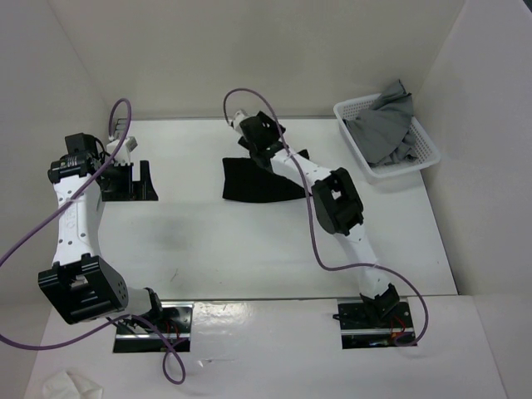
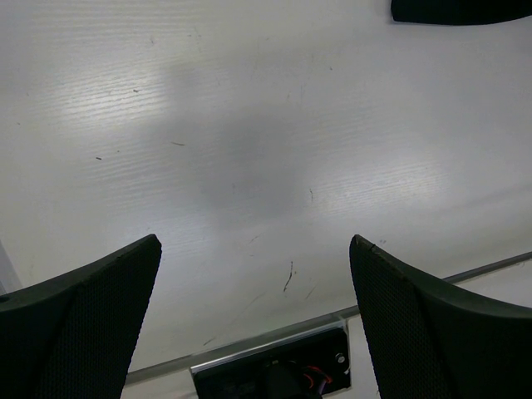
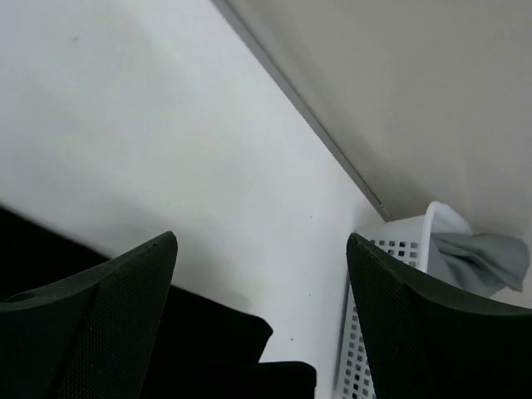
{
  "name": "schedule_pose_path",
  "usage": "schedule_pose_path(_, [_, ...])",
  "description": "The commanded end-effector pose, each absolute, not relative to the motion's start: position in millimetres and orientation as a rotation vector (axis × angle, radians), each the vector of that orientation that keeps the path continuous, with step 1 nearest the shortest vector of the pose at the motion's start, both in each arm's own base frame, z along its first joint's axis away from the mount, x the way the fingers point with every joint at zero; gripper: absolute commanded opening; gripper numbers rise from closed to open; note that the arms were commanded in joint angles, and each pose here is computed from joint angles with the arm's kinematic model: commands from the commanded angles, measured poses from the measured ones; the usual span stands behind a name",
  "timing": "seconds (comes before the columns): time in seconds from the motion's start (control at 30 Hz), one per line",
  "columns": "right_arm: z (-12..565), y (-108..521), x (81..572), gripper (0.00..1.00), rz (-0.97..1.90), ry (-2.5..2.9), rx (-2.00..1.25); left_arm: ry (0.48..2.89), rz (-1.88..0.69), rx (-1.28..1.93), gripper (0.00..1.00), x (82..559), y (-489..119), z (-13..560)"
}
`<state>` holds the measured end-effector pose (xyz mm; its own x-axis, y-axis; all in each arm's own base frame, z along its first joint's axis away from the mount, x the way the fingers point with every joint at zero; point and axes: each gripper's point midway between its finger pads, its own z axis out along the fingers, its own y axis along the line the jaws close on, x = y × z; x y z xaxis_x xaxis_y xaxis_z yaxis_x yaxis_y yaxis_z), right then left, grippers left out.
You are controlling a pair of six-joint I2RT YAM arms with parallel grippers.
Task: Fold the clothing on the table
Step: Fold the skirt
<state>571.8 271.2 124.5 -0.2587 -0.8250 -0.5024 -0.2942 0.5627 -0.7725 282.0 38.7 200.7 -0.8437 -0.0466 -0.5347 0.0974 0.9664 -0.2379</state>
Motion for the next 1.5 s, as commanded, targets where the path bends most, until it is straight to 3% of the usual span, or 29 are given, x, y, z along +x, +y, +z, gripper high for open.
schedule_pose_path(0.0, [165, 244, 599, 0.87, -0.608, 1.863, -0.681, 2.534, -0.335, 0.073, 1.00, 279, 39, 207])
schedule_pose_path(0.23, [235, 206, 601, 0.87, -0.286, 2.005, -0.518, 2.546, -0.377, 0.083, 1.00, 282, 36, 203])
schedule_pose_path(0.4, [269, 196, 543, 0.87, 0.102, 2.126, -0.629, 2.525, -0.437, 0.137, 1.00, 287, 30, 203])
schedule_pose_path(0.47, [245, 189, 520, 0.87, 0.177, 2.209, -0.694, 2.514, -0.484, 0.179, 1.00, 290, 21, 202])
schedule_pose_path(0.5, [204, 190, 499, 0.87, 0.230, 2.311, -0.737, 2.528, -0.515, 0.204, 1.00, 289, 16, 195])
schedule_pose_path(0.57, [216, 177, 474, 0.87, 0.226, 2.278, -0.751, 2.514, -0.545, 0.245, 1.00, 296, 7, 190])
schedule_pose_path(0.7, [150, 147, 421, 0.87, 0.144, 2.415, -0.782, 2.531, -0.591, 0.360, 1.00, 309, -27, 171])
schedule_pose_path(0.87, [111, 127, 372, 0.87, 0.170, 2.494, -0.784, 2.523, -0.595, 0.420, 1.00, 333, -63, 155])
schedule_pose_path(1.13, [91, 106, 368, 0.87, 0.231, 2.526, -0.694, 2.495, -0.464, 0.492, 1.00, 383, -107, 131])
schedule_pose_path(1.47, [75, 105, 400, 0.86, 0.354, 2.547, -0.621, 2.491, -0.322, 0.376, 1.00, 412, -105, 100])
